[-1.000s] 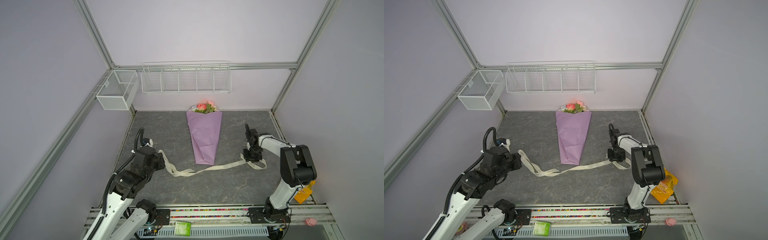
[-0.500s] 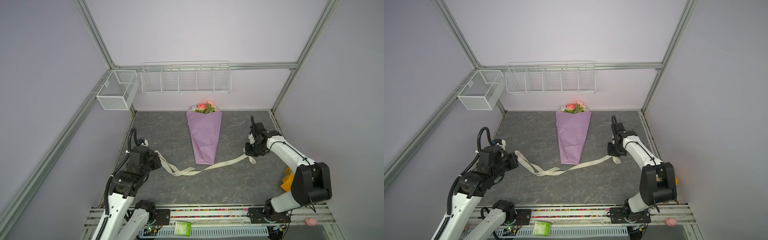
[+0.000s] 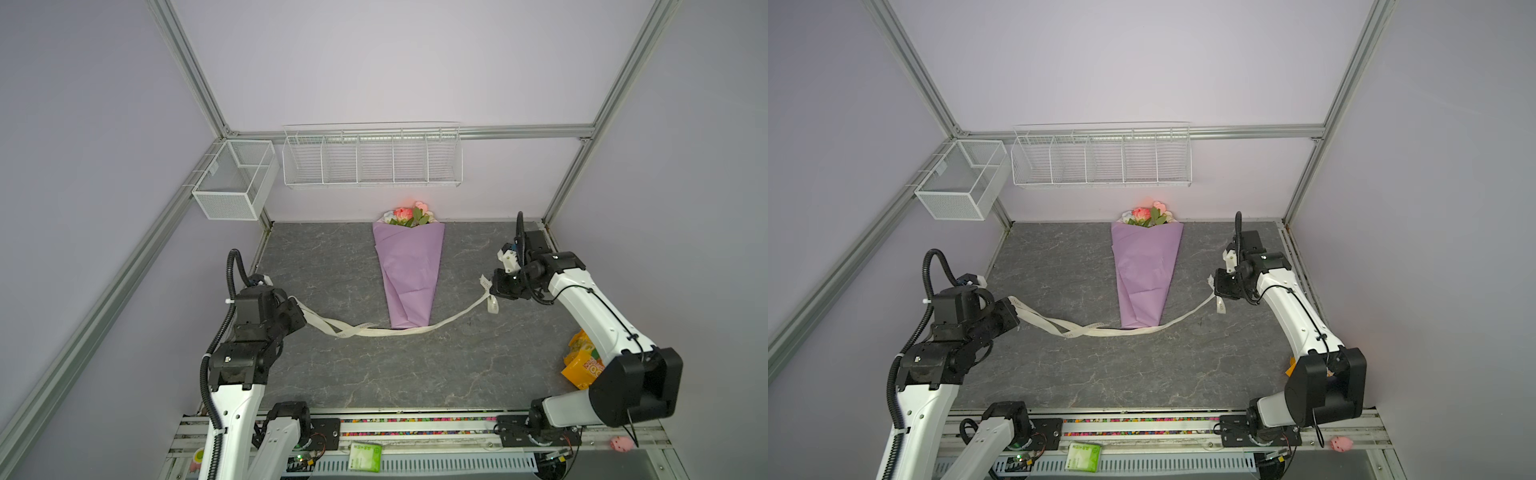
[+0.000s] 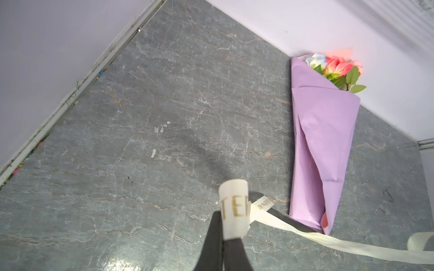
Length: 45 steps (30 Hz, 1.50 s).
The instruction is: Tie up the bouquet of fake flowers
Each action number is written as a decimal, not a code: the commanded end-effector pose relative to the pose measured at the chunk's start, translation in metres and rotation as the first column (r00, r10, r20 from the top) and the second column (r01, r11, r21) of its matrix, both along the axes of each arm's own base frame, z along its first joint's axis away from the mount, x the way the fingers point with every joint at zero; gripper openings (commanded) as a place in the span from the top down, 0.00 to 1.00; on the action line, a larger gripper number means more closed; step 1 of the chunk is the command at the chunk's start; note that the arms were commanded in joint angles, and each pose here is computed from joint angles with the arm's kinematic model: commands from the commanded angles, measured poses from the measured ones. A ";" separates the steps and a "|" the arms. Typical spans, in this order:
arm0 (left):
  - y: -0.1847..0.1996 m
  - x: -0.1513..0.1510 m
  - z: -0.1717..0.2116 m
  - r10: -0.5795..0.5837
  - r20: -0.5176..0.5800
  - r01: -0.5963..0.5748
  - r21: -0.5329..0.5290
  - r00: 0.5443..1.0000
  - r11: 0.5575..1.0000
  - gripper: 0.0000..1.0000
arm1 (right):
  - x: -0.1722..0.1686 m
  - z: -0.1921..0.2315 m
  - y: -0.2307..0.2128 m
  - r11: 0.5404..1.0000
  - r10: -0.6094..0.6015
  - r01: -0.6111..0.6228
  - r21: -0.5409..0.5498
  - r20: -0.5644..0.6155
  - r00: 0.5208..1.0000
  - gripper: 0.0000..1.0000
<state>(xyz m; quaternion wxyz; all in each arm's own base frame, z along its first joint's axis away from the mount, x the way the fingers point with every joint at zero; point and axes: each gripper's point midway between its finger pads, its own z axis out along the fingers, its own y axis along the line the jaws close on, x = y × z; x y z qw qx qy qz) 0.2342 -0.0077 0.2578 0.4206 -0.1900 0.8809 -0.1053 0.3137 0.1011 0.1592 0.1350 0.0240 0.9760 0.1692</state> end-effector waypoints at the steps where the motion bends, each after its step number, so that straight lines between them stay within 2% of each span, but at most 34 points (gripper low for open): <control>1: 0.005 -0.008 0.023 -0.001 0.033 0.000 0.042 0.999 0.999 1.00 | -0.022 -0.032 0.016 0.995 0.083 -0.075 0.061 -0.141 0.986 0.87; 5: 0.008 -0.013 0.036 0.009 0.060 -0.012 0.053 0.998 0.999 1.00 | -0.018 -0.053 0.034 0.991 0.109 -0.095 0.094 -0.159 0.981 0.86; 8: 0.022 -0.020 0.037 0.067 0.038 -0.071 0.106 0.997 0.992 1.00 | -0.017 -0.068 0.055 0.984 0.153 -0.134 0.118 -0.172 0.973 0.83; 12: 0.033 -0.029 0.038 0.105 0.024 -0.107 0.163 0.994 0.981 1.00 | -0.017 -0.077 0.061 0.987 0.156 -0.147 0.070 -0.158 0.975 0.92; 15: 0.035 -0.033 0.039 0.109 0.033 -0.113 0.168 0.993 0.979 1.00 | -0.008 -0.061 0.046 0.996 0.093 -0.094 -0.005 -0.079 0.992 0.93; 17: 0.031 -0.030 0.037 0.092 0.037 -0.097 0.158 0.995 0.983 1.00 | 0.002 -0.036 0.021 0.996 0.013 -0.011 -0.089 0.029 0.999 0.93; 19: 0.025 -0.024 0.034 0.064 0.028 -0.067 0.139 0.998 0.988 1.00 | 0.014 -0.004 -0.020 0.981 -0.111 0.131 -0.143 0.145 0.983 0.94; 20: 0.022 -0.020 0.031 0.050 0.020 -0.052 0.129 0.999 0.990 1.00 | 0.020 0.009 -0.045 0.967 -0.188 0.215 -0.136 0.187 0.964 0.94; 23: 0.010 -0.009 0.022 0.005 0.003 -0.005 0.082 1.000 0.997 1.00 | 0.027 0.050 -0.115 0.896 -0.402 0.438 -0.067 0.296 0.867 0.94; 25: 0.003 -0.003 0.014 -0.017 -0.004 0.017 0.040 1.000 0.999 1.00 | 0.021 0.080 -0.157 0.819 -0.535 0.574 -0.006 0.353 0.767 0.94; 26: 0.001 -0.001 0.012 -0.018 -0.006 0.018 0.023 1.000 1.000 1.00 | 0.019 0.093 -0.169 0.792 -0.569 0.610 0.023 0.388 0.725 0.94; 28: -0.002 0.002 0.003 -0.003 -0.015 0.003 -0.017 1.000 1.000 1.00 | 0.007 0.115 -0.200 0.703 -0.650 0.708 0.058 0.456 0.608 0.94; 29: -0.002 0.004 -0.003 0.008 -0.022 -0.009 -0.033 1.000 0.999 1.00 | 0.003 0.122 -0.210 0.673 -0.670 0.736 0.070 0.480 0.567 0.94; 30: -0.002 0.006 -0.010 0.022 -0.027 -0.024 -0.053 0.999 0.998 1.00 | 0.001 0.128 -0.217 0.651 -0.680 0.755 0.083 0.505 0.531 0.94; 31: -0.003 0.007 -0.017 0.037 -0.034 -0.040 -0.074 0.999 0.996 1.00 | 0.001 0.127 -0.220 0.643 -0.683 0.761 0.084 0.511 0.521 0.94; 32: -0.004 0.008 -0.024 0.049 -0.042 -0.053 -0.096 0.998 0.994 1.00 | 0.003 0.124 -0.220 0.646 -0.684 0.759 0.079 0.500 0.531 0.94; 35: -0.013 0.011 -0.056 0.064 -0.096 -0.082 -0.198 0.993 0.977 1.00 | 0.015 0.093 -0.210 0.694 -0.679 0.717 0.061 0.387 0.624 0.94; 37: -0.013 0.007 -0.083 0.100 -0.162 -0.136 -0.228 0.982 0.964 1.00 | 0.019 0.072 -0.203 0.720 -0.670 0.692 0.054 0.314 0.673 0.94; 38: -0.009 0.002 -0.095 0.125 -0.196 -0.168 -0.219 0.973 0.961 0.94 | 0.020 0.067 -0.201 0.729 -0.664 0.683 0.055 0.300 0.685 0.94; 39: -0.002 -0.005 -0.107 0.173 -0.238 -0.221 -0.194 0.956 0.956 0.81 | 0.019 0.061 -0.200 0.732 -0.662 0.680 0.052 0.291 0.690 0.94; 41: 0.011 -0.016 -0.116 0.266 -0.287 -0.319 -0.156 0.920 0.935 0.61 | 0.018 0.060 -0.199 0.736 -0.656 0.675 0.052 0.303 0.692 0.94; 43: 0.015 -0.016 -0.105 0.287 -0.273 -0.335 -0.149 0.918 0.930 0.49 | 0.019 0.062 -0.199 0.743 -0.646 0.667 0.055 0.318 0.694 0.94; 45: 0.013 -0.010 -0.091 0.266 -0.233 -0.306 -0.153 0.935 0.940 0.44 | 0.020 0.063 -0.195 0.760 -0.630 0.646 0.064 0.315 0.710 0.94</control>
